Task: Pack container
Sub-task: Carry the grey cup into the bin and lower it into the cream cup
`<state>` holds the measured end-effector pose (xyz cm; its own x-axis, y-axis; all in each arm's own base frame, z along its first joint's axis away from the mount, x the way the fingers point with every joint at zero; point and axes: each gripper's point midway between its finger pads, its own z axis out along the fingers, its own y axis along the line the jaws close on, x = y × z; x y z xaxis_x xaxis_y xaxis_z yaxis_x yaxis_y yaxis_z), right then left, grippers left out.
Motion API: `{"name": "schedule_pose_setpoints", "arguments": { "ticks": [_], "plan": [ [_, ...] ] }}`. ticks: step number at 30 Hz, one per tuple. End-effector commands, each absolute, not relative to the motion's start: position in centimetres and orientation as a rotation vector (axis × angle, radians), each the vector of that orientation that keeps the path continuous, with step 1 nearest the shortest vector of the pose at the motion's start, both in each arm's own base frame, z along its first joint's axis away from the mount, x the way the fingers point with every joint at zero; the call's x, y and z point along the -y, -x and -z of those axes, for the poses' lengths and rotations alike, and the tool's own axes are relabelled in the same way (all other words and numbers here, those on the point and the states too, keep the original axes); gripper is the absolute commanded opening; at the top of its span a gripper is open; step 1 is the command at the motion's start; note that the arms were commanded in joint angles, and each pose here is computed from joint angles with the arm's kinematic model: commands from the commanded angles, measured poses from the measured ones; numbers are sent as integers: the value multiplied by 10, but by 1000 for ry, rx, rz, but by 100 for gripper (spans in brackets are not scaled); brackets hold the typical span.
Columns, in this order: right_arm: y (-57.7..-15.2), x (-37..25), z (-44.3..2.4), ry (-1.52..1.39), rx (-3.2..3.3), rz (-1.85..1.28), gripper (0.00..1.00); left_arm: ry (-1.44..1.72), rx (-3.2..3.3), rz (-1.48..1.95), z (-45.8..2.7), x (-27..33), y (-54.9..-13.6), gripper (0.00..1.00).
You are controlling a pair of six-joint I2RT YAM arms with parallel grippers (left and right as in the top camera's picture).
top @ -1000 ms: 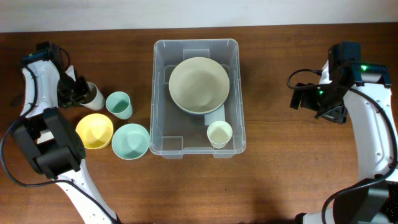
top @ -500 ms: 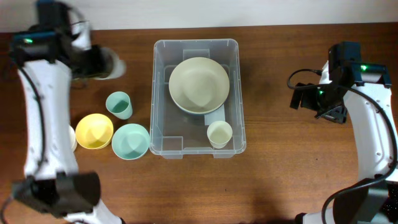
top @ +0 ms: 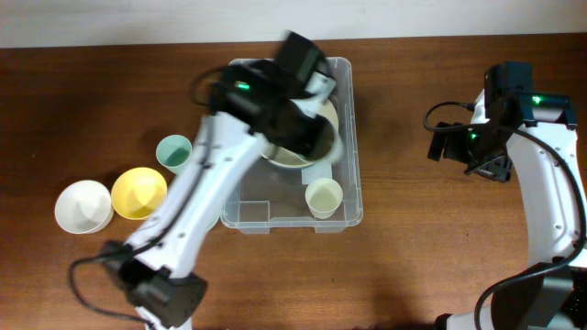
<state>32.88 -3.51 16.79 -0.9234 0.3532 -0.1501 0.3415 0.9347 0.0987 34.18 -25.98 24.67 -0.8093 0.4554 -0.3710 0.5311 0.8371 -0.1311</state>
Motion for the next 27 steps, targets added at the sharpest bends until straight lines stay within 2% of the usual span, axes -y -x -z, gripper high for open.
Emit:
{"name": "schedule_pose_setpoints", "arguments": {
  "ticks": [1, 7, 27],
  "plan": [
    [-328, 38, -167, -516, -2931, -81, 99, -888, -2774, 300, -208, 286, -325, 1],
    [-328, 38, -167, -516, -2931, -81, 99, -974, -2886, 241, -175, 293, -307, 1],
    [-327, 37, -167, -517, -2935, -81, 99, -968, -2906, 51, -165, 272, -312, 1]
  ]
}}
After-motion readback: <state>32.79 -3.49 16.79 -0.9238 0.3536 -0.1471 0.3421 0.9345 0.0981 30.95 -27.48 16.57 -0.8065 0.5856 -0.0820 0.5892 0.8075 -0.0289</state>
